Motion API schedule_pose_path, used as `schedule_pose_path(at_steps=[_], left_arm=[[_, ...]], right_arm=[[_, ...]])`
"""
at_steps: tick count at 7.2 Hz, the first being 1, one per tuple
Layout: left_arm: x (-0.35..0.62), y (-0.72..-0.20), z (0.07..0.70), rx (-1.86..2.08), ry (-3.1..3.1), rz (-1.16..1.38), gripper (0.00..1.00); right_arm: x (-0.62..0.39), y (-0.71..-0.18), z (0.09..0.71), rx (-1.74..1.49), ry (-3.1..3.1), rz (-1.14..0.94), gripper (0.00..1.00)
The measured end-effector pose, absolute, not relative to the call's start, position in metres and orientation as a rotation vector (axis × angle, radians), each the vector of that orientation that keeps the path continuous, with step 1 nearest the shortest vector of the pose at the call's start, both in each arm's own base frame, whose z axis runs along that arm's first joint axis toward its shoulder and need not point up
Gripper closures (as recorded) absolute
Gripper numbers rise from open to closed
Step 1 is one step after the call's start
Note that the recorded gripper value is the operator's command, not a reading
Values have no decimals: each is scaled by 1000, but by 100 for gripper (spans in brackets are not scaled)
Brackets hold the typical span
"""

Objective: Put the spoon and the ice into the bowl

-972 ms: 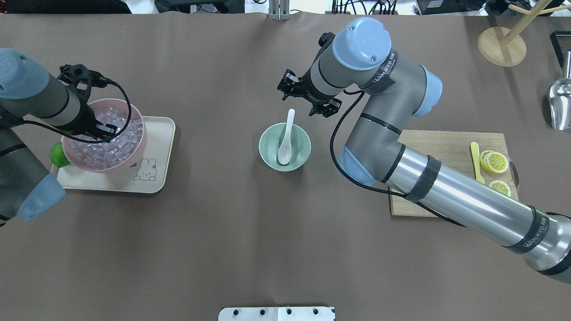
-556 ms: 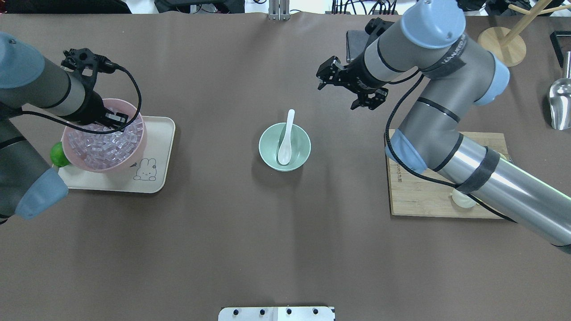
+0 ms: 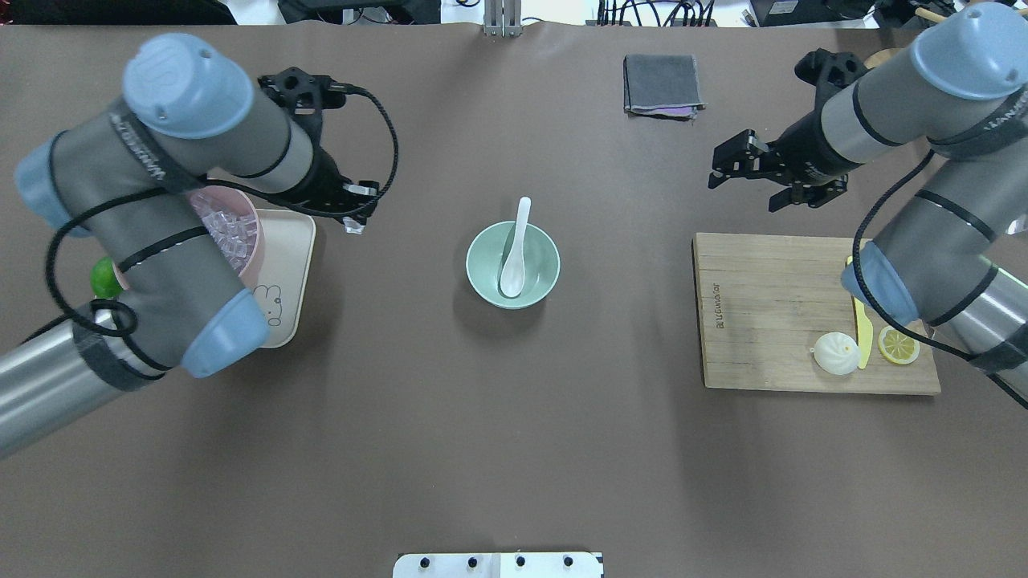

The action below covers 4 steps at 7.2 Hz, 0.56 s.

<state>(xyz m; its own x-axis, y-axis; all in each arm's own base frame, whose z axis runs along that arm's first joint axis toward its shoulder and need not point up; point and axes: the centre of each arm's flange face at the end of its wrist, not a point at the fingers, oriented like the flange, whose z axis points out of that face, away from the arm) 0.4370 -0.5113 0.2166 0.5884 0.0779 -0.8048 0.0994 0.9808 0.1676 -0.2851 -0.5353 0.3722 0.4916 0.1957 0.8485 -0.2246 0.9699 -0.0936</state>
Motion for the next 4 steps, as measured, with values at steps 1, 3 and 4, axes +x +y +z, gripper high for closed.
schedule_pose_path(at_steps=[1, 3, 4], left_arm=[[478, -509, 183, 185, 963, -46, 100], [542, -509, 144, 182, 981, -72, 3], [560, -508, 143, 192, 996, -64, 1]], right_arm=[[-264, -531, 397, 48, -1001, 222, 0], [-228, -513, 445, 66, -951, 165, 0], [-209, -500, 463, 75, -932, 142, 0]])
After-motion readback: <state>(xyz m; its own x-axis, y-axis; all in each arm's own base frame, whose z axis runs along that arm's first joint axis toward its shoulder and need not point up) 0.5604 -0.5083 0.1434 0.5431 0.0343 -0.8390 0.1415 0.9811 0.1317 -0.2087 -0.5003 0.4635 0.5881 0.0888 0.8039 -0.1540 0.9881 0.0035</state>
